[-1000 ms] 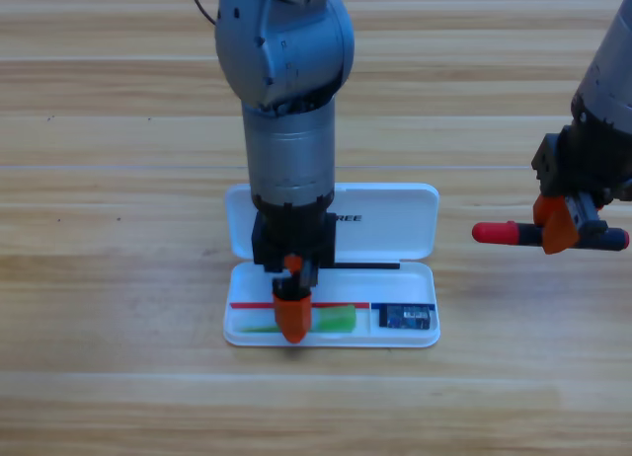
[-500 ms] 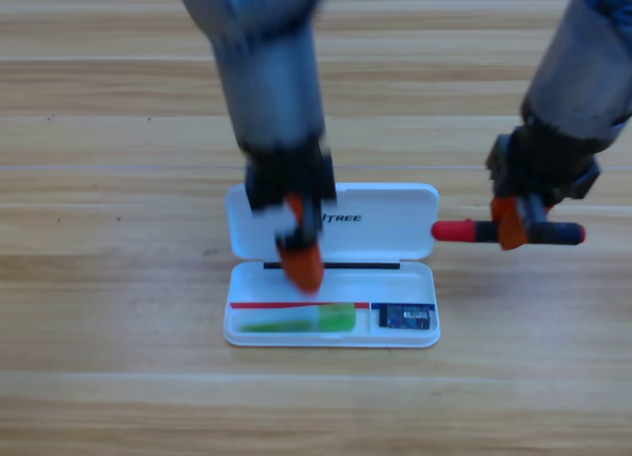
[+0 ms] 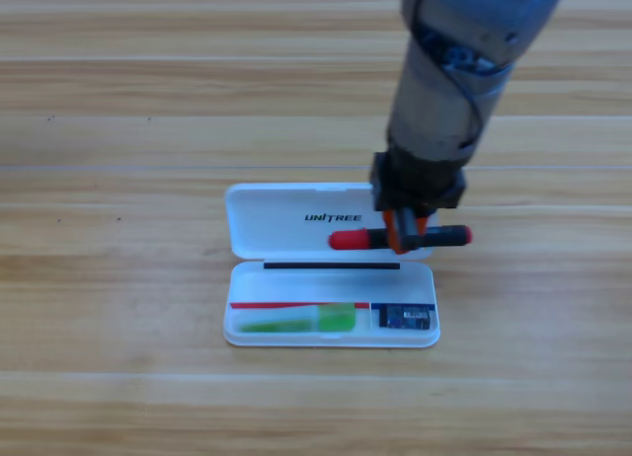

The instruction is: Clean up eraser and pencils

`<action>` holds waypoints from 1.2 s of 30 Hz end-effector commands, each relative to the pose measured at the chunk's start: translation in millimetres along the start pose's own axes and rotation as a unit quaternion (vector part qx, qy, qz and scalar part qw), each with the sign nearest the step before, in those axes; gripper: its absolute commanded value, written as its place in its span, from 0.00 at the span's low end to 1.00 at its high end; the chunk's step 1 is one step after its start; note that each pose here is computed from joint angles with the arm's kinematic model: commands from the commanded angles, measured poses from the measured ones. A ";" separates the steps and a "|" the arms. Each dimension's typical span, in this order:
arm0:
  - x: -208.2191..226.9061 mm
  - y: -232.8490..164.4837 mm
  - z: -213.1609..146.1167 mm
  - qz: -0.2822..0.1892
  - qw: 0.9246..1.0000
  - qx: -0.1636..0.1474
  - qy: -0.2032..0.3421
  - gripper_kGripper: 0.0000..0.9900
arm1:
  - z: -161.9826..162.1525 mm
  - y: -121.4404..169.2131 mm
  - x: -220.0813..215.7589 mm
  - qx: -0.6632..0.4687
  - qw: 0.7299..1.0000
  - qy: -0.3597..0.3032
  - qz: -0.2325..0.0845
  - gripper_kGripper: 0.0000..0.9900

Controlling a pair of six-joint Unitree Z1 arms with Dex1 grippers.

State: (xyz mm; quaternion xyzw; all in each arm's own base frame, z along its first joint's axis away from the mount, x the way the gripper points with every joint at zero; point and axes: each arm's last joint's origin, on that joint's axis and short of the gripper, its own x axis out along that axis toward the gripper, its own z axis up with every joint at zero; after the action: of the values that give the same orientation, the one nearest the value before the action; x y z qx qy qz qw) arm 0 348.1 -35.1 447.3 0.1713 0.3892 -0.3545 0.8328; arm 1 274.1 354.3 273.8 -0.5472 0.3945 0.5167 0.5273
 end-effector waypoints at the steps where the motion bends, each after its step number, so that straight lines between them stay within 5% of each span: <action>1: -11.5 32.4 -35.5 0.000 0.999 -0.041 -0.004 1.00 | 36.7 5.1 49.6 -0.021 0.999 0.034 0.026 0.00; 25: -43.7 -17.1 -49.7 -0.020 0.999 -0.017 -0.038 1.00 | 47.1 -1.5 64.0 -0.008 0.999 0.042 0.018 0.00; 26: -43.8 -18.6 -49.6 -0.021 0.999 -0.016 -0.039 1.00 | 47.4 -0.6 63.2 -0.007 0.999 0.042 0.019 0.05; 29: -46.5 -22.6 -50.1 -0.024 0.999 -0.015 -0.043 1.00 | 46.6 1.6 57.4 -0.006 0.999 0.041 0.020 0.75; 30: -47.6 -24.2 -50.0 -0.024 0.999 -0.013 -0.045 1.00 | 46.7 2.4 53.9 -0.004 0.999 0.039 0.019 0.86; 36: -49.8 -30.4 -52.7 -0.028 0.998 -0.015 -0.046 1.00 | 46.3 9.2 35.0 -0.004 1.000 0.019 0.024 0.93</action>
State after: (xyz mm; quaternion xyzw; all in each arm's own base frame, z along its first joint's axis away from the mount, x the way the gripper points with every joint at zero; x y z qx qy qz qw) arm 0 288.3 0.9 452.3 0.1359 0.3623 -0.3710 0.8442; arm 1 280.2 397.5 244.9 -0.5535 0.4086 0.5050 0.5211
